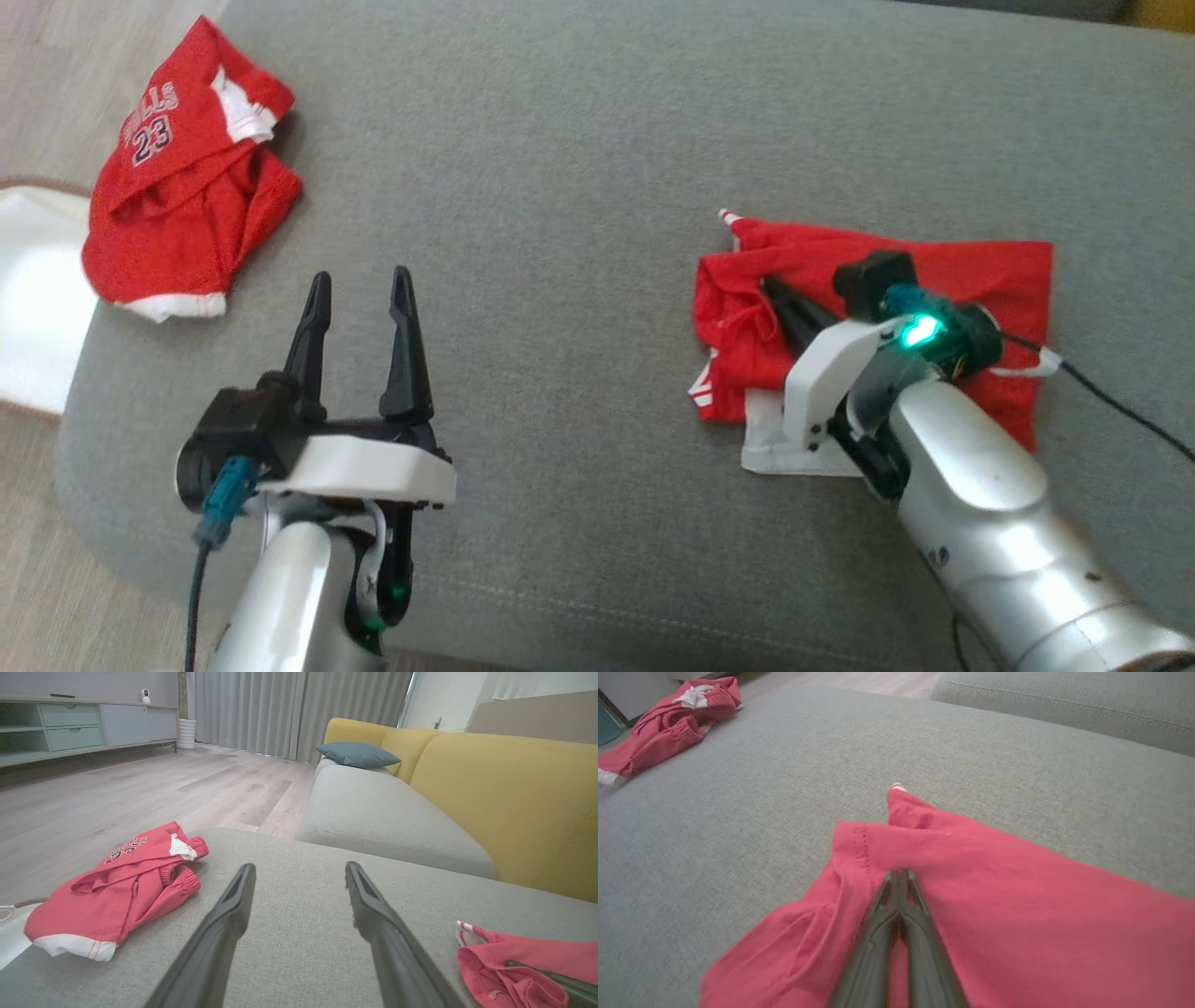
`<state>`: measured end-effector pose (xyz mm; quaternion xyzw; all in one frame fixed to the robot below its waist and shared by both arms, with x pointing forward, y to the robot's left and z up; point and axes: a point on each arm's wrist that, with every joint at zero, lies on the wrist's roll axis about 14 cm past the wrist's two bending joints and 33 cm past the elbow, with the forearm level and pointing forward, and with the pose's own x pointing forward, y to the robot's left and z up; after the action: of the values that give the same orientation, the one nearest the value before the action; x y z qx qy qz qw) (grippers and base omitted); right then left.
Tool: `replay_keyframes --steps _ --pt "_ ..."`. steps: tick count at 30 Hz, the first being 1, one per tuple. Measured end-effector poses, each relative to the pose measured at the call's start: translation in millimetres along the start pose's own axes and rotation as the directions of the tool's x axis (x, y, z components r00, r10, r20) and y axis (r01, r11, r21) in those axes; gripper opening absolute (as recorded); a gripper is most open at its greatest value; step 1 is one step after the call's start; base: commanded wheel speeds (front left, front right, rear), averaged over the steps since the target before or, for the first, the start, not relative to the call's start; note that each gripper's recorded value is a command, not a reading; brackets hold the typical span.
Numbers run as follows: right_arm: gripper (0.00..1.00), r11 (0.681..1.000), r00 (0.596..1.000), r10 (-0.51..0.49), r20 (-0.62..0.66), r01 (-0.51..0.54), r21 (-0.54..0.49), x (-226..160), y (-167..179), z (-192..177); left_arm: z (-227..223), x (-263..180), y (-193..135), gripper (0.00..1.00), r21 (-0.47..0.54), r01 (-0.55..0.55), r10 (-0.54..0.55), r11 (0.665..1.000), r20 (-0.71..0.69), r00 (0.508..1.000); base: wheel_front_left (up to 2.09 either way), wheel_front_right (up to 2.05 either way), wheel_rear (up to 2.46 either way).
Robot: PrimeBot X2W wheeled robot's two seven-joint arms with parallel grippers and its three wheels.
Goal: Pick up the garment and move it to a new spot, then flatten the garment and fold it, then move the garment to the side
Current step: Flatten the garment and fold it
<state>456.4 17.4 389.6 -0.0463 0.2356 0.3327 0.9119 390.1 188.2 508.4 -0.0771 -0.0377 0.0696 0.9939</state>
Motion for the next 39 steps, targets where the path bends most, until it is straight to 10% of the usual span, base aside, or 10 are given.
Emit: replay_keyframes --steps 16,39 --pt "0.00 0.991 0.972 -0.135 0.193 0.131 0.033 -8.9 -43.1 39.2 9.9 -2.1 -0.6 1.00 -0.007 -0.003 0.003 1.000 0.026 1.000 0.00 0.00 0.00" --pt "0.00 0.968 0.954 -0.250 0.165 0.244 0.057 -51.9 -62.5 -6.9 2.5 8.3 -31.7 1.00 -0.024 0.085 -0.085 0.996 0.017 0.996 0.00 0.00 0.00"
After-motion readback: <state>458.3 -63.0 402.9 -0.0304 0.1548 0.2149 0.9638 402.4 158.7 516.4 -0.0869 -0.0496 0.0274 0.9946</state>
